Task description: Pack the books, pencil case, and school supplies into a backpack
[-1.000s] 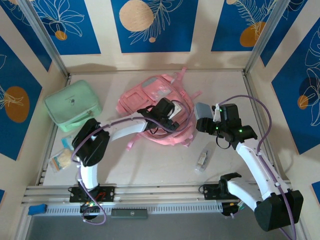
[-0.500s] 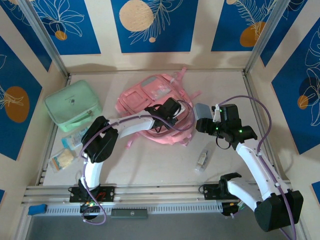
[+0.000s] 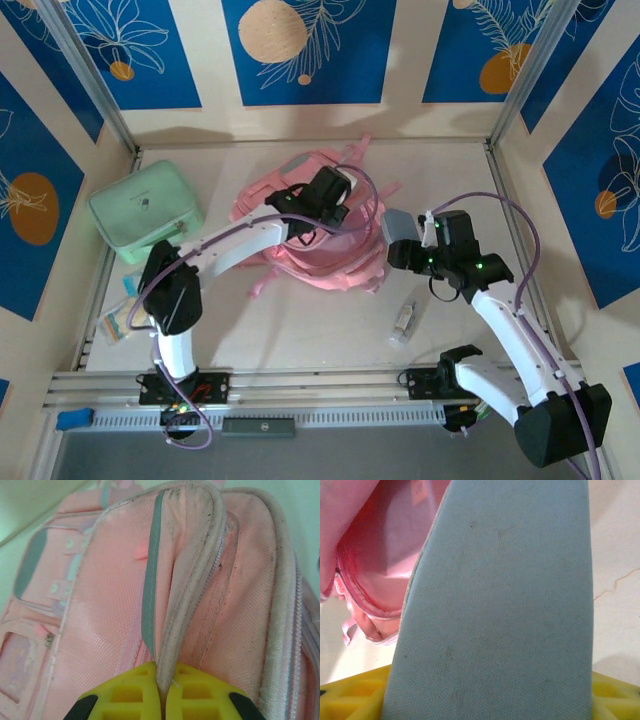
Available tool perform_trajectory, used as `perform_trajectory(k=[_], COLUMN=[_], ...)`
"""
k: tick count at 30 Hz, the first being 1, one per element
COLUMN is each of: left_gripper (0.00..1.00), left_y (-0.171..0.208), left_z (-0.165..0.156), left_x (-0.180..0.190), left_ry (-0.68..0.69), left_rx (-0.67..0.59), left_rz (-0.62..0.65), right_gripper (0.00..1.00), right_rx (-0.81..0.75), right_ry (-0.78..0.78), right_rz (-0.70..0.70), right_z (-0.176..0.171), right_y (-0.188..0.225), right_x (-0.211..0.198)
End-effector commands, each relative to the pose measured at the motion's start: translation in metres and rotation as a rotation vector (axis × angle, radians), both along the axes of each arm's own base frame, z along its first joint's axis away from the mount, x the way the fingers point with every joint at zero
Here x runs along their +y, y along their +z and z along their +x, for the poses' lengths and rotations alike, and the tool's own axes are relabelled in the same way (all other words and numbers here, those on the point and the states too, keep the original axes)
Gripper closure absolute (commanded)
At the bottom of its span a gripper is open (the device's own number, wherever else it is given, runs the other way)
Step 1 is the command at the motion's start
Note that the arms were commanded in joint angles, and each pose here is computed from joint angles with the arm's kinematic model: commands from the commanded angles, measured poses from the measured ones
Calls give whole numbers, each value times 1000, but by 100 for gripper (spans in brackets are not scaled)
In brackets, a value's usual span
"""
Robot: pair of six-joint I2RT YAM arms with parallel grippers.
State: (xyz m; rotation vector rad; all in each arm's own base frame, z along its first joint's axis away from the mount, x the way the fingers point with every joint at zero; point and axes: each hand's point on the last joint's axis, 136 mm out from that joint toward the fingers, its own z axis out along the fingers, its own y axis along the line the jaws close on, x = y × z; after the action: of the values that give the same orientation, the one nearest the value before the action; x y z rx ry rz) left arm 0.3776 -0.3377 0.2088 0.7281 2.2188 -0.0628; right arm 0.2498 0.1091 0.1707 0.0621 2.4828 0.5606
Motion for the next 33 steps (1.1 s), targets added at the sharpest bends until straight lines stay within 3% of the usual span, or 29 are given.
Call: perform_trajectory(k=[1,6,12,17,22,26,33], left_gripper=[100,100,100,100,100,100,100], left_y=[58,74,81,75,68,64,63], left_z=[-10,-18,-21,-18,-18,-18,-23], left_x=[6,1,1,4,9,15,13], left_ry=[100,140,170,192,188,191,169], left_rx=[1,37,44,56,81,88,109], left_rz=[-200,-363,-458,-469,-494,-514,-544], right_gripper=[36,35,35,18,8,13,41], right_rx=[0,-60,-107,-97,-63,-10,157], right_ry=[-3,49,136,196,220,194,129], right_rz=[2,31,39,75,164,227,393], right_z=[2,22,65,88,77,65,54], right_y=[-5,-7,-17,-39,-44,-44,-59], right_x=[9,46,110,154,161,140,125])
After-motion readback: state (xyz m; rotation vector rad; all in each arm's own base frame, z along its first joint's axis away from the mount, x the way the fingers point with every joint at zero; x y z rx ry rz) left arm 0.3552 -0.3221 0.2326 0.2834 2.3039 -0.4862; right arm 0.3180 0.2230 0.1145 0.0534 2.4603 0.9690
